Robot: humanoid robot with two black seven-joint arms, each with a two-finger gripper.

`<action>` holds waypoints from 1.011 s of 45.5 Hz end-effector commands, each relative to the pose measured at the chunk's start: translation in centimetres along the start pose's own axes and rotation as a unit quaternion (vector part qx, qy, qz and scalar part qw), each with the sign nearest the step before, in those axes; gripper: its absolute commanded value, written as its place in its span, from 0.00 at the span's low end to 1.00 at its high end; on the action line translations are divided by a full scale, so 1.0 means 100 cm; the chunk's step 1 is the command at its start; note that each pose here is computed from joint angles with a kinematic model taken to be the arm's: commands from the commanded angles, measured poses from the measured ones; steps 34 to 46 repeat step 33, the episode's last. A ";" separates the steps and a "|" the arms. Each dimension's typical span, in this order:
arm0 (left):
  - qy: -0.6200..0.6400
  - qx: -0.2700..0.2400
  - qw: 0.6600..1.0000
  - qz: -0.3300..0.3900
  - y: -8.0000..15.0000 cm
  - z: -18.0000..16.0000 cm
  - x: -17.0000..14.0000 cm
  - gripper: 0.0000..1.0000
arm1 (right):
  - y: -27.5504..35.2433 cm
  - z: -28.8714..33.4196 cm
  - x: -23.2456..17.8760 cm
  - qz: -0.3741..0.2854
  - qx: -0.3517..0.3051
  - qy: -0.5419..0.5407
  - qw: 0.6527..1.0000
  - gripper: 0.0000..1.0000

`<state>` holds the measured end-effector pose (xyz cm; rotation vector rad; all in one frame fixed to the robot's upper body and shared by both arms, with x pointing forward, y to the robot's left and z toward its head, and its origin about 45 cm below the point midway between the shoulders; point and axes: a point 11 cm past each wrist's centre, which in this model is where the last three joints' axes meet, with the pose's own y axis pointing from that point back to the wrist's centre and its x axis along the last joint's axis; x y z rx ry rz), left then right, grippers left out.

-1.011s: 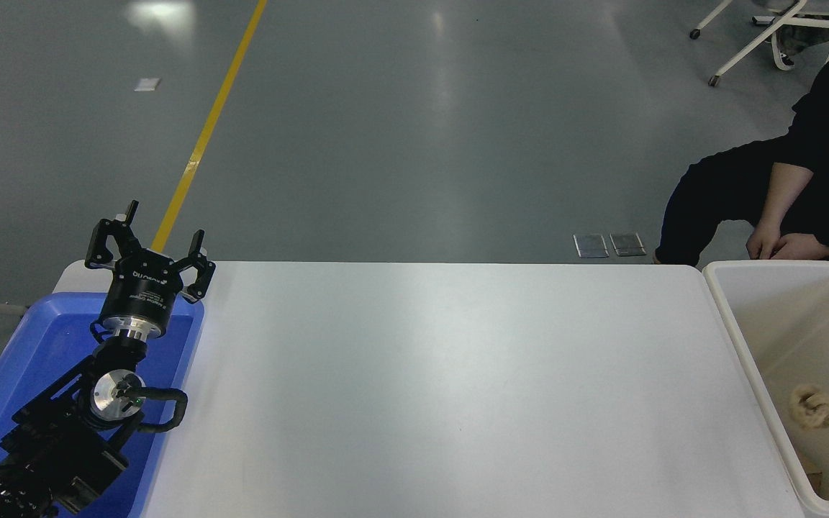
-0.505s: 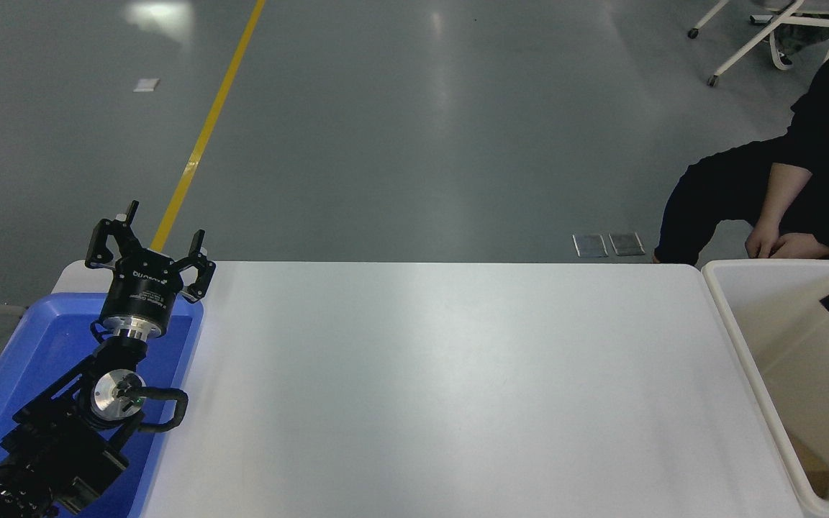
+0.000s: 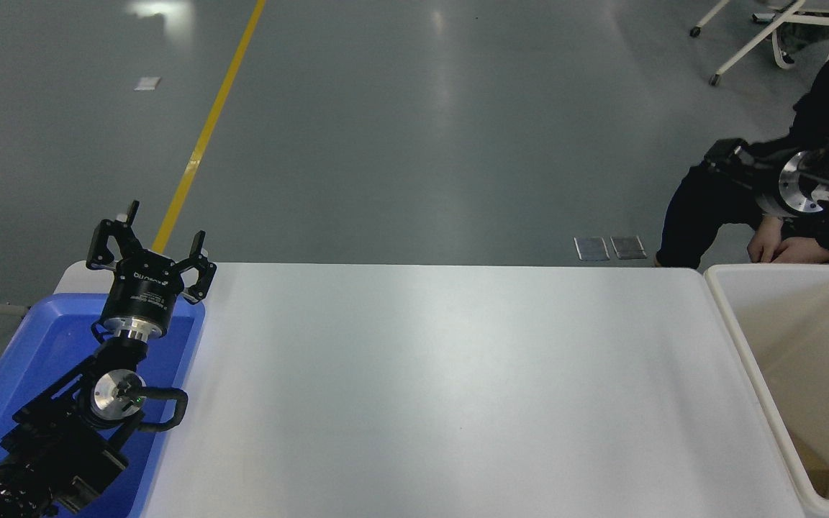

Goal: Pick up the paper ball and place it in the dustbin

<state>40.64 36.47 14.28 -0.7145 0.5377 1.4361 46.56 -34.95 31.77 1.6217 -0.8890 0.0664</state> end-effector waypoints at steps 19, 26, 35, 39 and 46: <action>0.000 -0.001 1.000 0.001 0.000 0.001 0.001 0.98 | 0.115 -0.049 -0.109 -0.262 -0.018 0.178 0.948 1.00; -0.001 0.000 1.000 0.002 0.001 0.000 0.001 0.98 | 0.129 -0.056 -0.116 -0.264 -0.014 0.197 0.944 1.00; 0.000 -0.001 1.000 0.001 0.000 0.000 0.000 0.98 | 0.127 -0.059 -0.121 -0.268 -0.021 0.207 0.941 1.00; 0.000 -0.001 1.000 0.001 0.000 0.000 0.000 0.98 | 0.127 -0.059 -0.121 -0.268 -0.021 0.207 0.941 1.00; 0.000 -0.001 1.000 0.001 0.000 0.000 0.000 0.98 | 0.127 -0.059 -0.121 -0.268 -0.021 0.207 0.941 1.00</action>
